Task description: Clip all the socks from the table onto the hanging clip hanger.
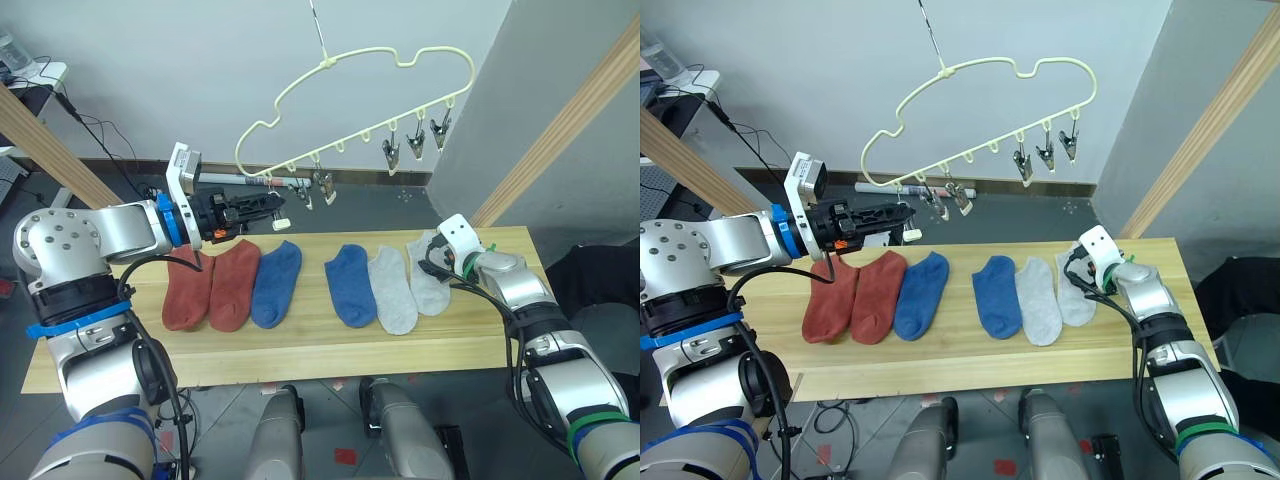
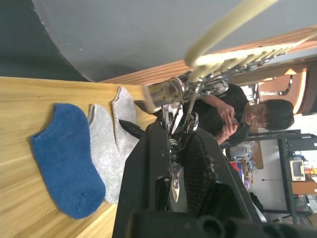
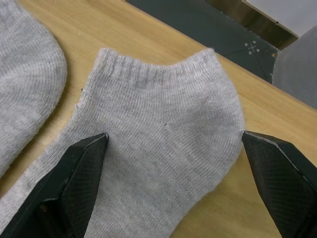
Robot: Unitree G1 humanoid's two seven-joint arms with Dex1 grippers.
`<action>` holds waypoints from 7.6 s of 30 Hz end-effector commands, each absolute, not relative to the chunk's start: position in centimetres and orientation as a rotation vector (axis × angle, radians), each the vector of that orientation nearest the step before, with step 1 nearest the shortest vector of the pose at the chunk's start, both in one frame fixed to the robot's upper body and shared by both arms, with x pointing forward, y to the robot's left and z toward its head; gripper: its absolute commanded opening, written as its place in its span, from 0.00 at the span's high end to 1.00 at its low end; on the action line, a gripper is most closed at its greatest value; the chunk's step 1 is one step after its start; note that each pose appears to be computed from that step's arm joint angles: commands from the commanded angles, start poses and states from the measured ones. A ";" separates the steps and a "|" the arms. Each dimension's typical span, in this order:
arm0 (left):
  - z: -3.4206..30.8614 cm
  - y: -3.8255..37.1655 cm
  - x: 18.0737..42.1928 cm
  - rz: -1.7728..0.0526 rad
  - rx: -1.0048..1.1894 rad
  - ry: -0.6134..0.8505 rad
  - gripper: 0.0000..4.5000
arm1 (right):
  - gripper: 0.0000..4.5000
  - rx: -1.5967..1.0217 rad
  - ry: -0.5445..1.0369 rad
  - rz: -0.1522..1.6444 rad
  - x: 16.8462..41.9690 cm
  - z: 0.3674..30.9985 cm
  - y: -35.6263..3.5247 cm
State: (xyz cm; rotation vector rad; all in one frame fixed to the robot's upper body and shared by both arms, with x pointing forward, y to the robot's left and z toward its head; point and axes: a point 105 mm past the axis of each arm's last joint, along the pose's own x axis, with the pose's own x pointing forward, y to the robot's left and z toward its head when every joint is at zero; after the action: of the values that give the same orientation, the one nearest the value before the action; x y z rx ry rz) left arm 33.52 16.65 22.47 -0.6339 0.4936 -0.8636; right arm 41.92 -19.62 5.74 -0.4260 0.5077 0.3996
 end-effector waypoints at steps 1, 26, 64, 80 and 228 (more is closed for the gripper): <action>23.3 16.9 33.0 -0.872 -0.612 0.463 0.93 | 0.00 -0.412 0.655 0.390 40.3 2.3 -20.8; 23.3 16.9 33.3 -0.849 -0.646 0.429 0.93 | 0.99 -0.584 0.335 0.765 34.4 9.3 -16.1; 23.9 16.6 33.9 -0.844 -0.754 0.439 0.93 | 0.99 -0.508 -0.065 1.248 30.9 18.6 1.4; 23.9 16.7 34.2 -0.823 -0.753 0.434 0.93 | 0.99 -0.525 -0.094 1.269 30.0 19.3 1.7; 23.2 16.4 34.2 -0.810 -0.706 0.429 0.93 | 0.99 -0.312 0.159 1.216 30.9 19.9 1.6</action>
State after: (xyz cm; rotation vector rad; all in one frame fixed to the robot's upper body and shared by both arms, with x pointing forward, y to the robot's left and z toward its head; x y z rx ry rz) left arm 34.50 16.47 22.74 -0.7314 0.4436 -0.7947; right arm 31.29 1.35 18.40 -0.3207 0.2141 1.1995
